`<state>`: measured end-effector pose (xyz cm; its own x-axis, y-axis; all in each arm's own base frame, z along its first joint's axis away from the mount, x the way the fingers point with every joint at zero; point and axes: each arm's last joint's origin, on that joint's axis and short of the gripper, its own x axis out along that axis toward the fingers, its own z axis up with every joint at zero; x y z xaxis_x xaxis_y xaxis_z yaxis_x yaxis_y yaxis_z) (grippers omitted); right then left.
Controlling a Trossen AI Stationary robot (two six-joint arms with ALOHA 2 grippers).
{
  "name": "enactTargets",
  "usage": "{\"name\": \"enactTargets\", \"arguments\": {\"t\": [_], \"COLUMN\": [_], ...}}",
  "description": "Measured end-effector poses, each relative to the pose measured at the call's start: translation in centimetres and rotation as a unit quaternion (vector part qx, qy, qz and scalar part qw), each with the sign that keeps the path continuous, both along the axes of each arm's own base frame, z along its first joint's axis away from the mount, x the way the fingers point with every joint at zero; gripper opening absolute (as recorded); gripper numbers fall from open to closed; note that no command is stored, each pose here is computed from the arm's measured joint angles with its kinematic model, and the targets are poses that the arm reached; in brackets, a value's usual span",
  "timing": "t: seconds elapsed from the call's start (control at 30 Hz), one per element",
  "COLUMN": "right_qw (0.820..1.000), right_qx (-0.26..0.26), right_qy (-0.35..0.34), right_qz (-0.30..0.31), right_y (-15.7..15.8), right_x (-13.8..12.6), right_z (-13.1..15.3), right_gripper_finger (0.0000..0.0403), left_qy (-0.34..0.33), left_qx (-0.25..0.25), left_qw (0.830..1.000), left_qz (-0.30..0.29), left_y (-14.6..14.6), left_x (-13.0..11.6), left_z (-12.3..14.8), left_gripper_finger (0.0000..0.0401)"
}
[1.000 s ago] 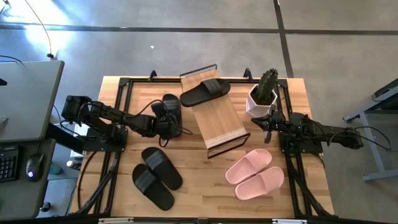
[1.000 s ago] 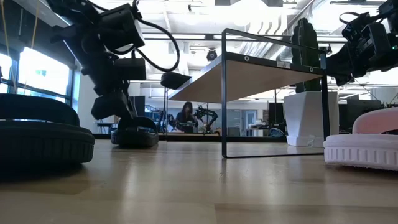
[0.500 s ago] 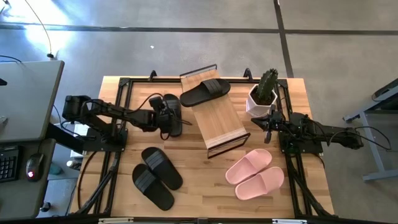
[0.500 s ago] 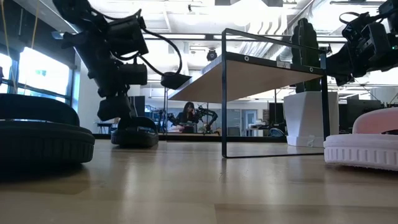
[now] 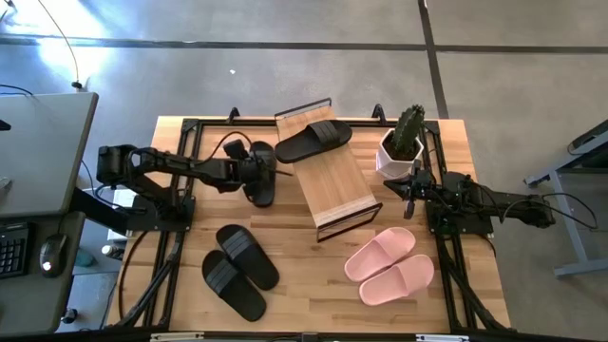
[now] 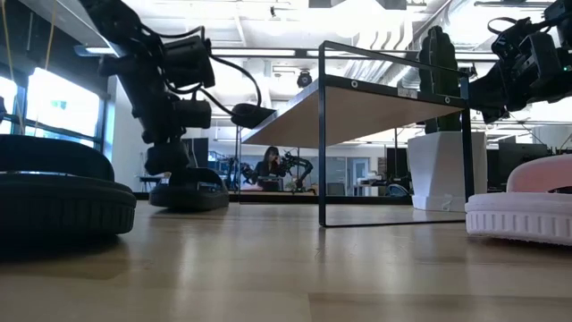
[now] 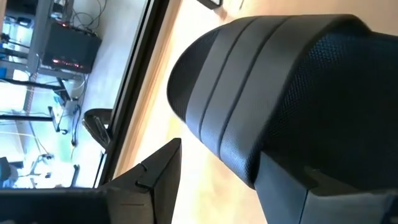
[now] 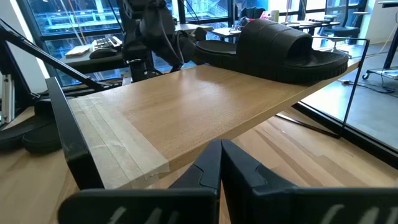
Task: Pick and place slides into the shelf
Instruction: Put the black slide on the shelf
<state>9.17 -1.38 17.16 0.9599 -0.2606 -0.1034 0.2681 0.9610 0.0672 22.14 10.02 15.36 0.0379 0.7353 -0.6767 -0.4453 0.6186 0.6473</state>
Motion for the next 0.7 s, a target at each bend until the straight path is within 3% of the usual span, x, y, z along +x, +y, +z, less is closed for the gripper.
{"name": "enactTargets", "arguments": {"t": [0.2,0.5,0.7], "right_qw": [1.0,1.0,1.0], "right_qx": [0.0,0.0,0.001], "right_qy": [0.0,0.0,0.0], "right_qz": [0.0,0.0,0.0], "right_y": [0.0,0.0,0.0], "right_x": [0.0,0.0,0.0], "right_z": [0.0,0.0,0.0], "right_gripper_finger": [0.0,0.0,0.0], "left_qy": [-0.027,-0.049,-0.047], "left_qx": [-0.021,-0.035,-0.03], "left_qw": [0.999,0.998,0.998], "left_qz": [-0.001,-0.01,-0.006], "left_y": [0.52,0.5,0.51], "left_x": [0.12,0.42,0.39], "left_z": [0.02,0.06,0.08], "left_gripper_finger": [0.0153,0.0017,0.0016]}}
